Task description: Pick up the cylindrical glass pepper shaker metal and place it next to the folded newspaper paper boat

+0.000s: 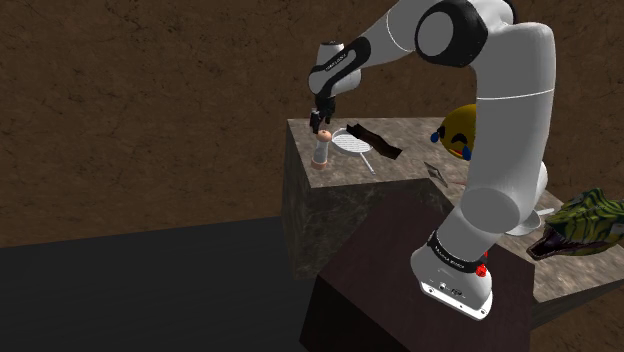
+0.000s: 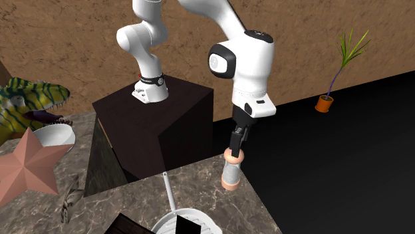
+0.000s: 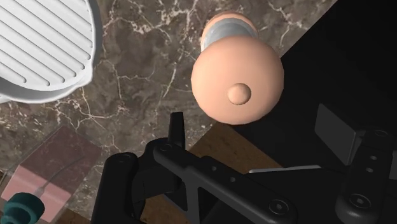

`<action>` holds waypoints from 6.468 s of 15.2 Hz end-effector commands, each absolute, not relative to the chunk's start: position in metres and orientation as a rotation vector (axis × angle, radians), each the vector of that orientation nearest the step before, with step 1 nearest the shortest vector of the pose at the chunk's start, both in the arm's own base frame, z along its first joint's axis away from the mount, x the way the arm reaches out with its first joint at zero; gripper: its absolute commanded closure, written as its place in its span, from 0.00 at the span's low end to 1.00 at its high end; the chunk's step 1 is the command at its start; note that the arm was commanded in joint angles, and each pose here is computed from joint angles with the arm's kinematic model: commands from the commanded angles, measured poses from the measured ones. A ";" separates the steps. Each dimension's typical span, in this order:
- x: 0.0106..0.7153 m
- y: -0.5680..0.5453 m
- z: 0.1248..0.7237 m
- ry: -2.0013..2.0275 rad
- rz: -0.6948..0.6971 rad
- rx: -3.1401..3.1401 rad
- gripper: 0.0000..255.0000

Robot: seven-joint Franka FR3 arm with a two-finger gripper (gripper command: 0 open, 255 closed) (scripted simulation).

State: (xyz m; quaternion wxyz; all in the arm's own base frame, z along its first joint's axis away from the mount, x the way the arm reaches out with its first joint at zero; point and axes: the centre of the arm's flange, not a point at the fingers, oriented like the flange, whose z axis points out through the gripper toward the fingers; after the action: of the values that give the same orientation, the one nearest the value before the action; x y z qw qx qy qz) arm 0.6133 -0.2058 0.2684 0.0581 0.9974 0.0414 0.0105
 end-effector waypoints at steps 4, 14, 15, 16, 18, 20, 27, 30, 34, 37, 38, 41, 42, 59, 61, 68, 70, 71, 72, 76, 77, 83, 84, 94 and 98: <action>0.618 -0.211 0.242 0.128 0.033 3.022 0.00; 0.618 -0.212 0.229 0.128 0.033 3.022 0.00; 0.618 -0.212 0.229 0.128 0.033 3.022 1.00; 0.618 -0.212 0.229 0.128 0.033 3.022 1.00; 0.618 -0.212 0.229 0.128 0.033 3.022 1.00; 0.618 -0.212 0.229 0.128 0.033 3.022 1.00; 0.618 -0.212 0.245 0.128 0.033 3.022 1.00; 0.618 -0.212 0.260 0.128 0.033 3.022 1.00; 0.618 -0.212 0.281 0.128 0.033 3.022 1.00; 0.618 -0.212 0.297 0.128 0.033 3.022 1.00; 0.618 -0.212 0.303 0.128 0.033 3.022 1.00; 0.618 -0.212 0.318 0.128 0.033 3.022 1.00; 0.618 -0.212 0.324 0.128 0.033 3.022 1.00; 0.618 -0.212 0.413 0.128 0.033 3.022 1.00; 0.618 -0.212 0.424 0.128 0.033 3.022 1.00; 0.618 -0.212 0.461 0.128 0.033 3.022 1.00; 0.618 -0.212 0.472 0.128 0.033 3.022 1.00; 0.618 -0.212 0.477 0.128 0.033 3.022 1.00; 0.618 -0.212 0.482 0.128 0.033 3.022 1.00; 0.598 -0.229 0.485 0.128 0.033 3.022 1.00; 0.588 -0.237 0.482 0.128 0.033 3.022 1.00; 0.528 -0.286 0.467 0.128 0.033 3.022 1.00; 0.518 -0.294 0.464 0.128 0.033 3.022 1.00; 0.418 -0.376 0.438 0.128 0.033 3.022 1.00; 0.378 -0.409 0.428 0.128 0.033 3.022 1.00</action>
State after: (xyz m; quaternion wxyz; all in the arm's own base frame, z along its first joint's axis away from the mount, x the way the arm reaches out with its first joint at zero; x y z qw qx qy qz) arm 0.3871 -0.4018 0.4289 0.0581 0.9974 0.0413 0.0104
